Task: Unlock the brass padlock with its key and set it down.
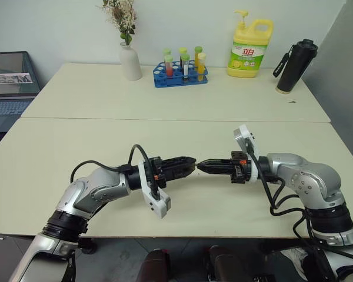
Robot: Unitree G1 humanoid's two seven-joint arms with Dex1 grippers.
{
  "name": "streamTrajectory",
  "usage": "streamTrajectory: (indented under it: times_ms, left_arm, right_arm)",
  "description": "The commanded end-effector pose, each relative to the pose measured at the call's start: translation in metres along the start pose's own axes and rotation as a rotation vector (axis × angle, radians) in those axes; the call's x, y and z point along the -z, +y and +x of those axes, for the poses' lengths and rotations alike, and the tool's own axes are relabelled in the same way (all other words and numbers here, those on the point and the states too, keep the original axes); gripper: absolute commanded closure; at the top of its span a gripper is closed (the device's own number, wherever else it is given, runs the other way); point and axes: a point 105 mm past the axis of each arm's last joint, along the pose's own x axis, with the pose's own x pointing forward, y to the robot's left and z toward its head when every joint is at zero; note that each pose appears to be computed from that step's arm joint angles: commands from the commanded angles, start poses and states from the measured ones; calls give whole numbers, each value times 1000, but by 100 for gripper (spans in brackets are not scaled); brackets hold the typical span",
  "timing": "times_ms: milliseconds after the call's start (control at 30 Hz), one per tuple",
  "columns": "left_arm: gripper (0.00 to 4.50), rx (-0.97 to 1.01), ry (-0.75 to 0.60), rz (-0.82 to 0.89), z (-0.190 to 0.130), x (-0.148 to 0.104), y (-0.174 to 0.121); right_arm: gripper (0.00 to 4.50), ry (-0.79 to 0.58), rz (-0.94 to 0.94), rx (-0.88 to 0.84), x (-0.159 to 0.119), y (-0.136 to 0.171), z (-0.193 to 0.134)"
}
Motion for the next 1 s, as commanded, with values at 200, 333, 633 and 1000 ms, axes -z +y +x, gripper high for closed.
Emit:
streamTrajectory:
  times_ms: [200, 333, 633, 1000]
  left_arm:
    - [351, -19, -31, 48, 1, -5, 6]
    - [351, -22, -28, 51, 1, -4, 6]
    - [351, -23, -17, 48, 0, -3, 4]
    - [351, -24, -9, 39, -1, -1, 4]
  right_arm:
    - [450, 11, 270, -137, -18, 11, 3]
    - [450, 9, 310, -135, -22, 9, 5]
    - [450, -1, 287, -129, -27, 10, 7]
    - [243, -19, -35, -29, -24, 4, 4]
